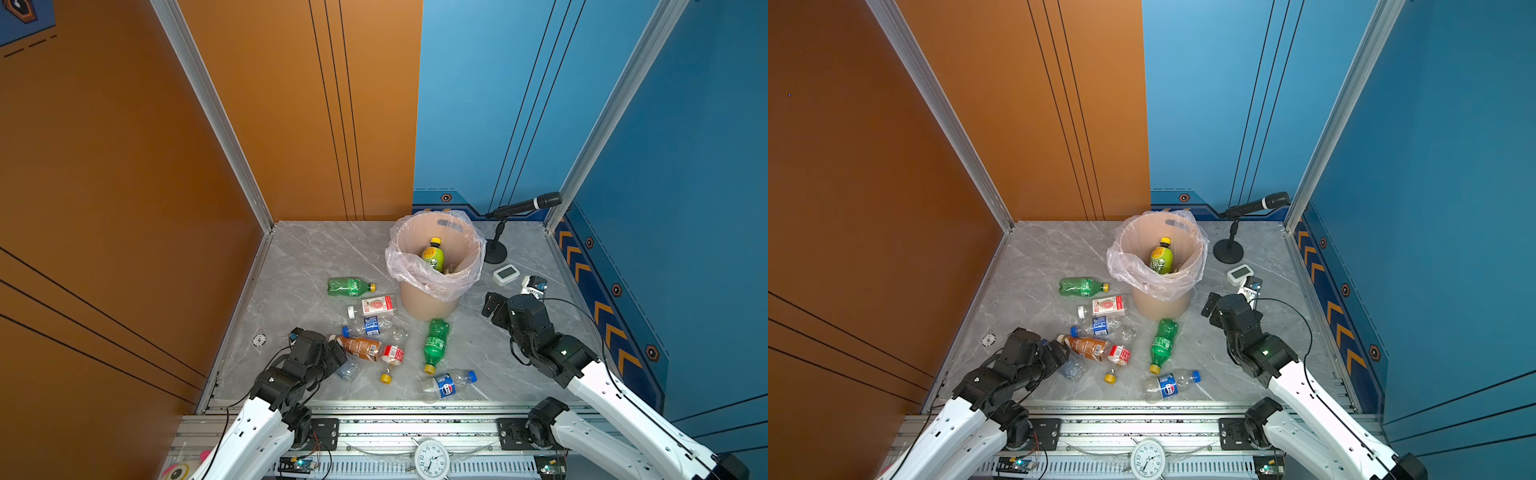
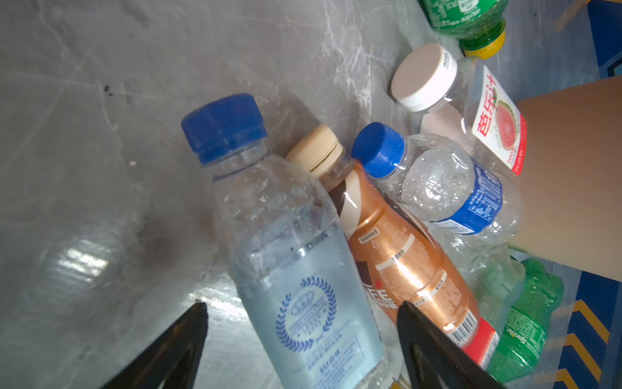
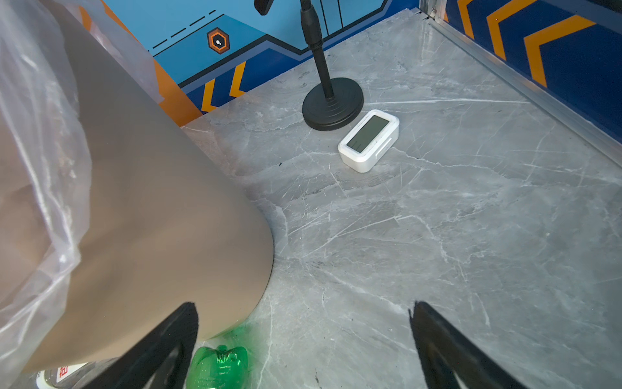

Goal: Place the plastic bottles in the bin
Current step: 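Grasp the clear blue-capped water bottle with the left gripper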

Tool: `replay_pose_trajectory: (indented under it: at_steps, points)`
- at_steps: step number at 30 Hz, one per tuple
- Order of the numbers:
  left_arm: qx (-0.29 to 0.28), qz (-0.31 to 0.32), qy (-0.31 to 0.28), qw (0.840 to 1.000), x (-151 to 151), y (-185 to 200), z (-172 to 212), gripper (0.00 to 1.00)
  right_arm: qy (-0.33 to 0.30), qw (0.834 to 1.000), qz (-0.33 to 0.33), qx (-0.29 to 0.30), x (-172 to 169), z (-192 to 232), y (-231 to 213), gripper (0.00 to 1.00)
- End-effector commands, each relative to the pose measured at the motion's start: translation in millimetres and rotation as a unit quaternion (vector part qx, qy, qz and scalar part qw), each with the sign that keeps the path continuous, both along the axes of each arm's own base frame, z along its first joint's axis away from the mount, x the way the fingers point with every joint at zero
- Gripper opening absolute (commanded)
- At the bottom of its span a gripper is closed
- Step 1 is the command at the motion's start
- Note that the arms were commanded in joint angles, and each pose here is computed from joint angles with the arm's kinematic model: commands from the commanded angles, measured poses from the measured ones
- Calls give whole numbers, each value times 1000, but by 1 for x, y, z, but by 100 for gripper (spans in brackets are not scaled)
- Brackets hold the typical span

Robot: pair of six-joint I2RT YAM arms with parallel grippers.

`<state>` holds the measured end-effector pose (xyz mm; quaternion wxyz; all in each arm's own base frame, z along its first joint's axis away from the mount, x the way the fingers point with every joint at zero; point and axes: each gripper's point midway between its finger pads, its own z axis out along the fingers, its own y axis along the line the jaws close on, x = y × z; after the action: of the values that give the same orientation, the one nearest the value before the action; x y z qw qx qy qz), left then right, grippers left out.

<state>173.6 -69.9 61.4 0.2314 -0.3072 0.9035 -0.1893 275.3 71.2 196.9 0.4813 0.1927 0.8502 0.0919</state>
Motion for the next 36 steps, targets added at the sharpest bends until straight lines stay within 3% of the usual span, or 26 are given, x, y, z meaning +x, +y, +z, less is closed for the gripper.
replay_pose_trajectory:
  at_steps: [1,7,10,23,30,36]
  points:
    - [5,13,-4,1000,4,2,-8,87,-4,1000,-1,13,0,-2,0,100]
    - [5,17,5,1000,5,0,-20,88,-8,1000,-6,16,0,-1,-4,100]
    - [7,23,3,1000,6,2,-23,80,-6,1000,-5,19,0,-3,-3,100]
    - [1,32,8,999,10,0,-34,85,-4,1000,-6,21,2,-5,-4,100]
    - [-2,42,-6,999,12,2,-29,68,-4,1000,-6,23,3,-5,-3,100]
    - [-5,52,-33,998,13,7,-8,65,-5,1000,-5,26,5,-5,-2,100]
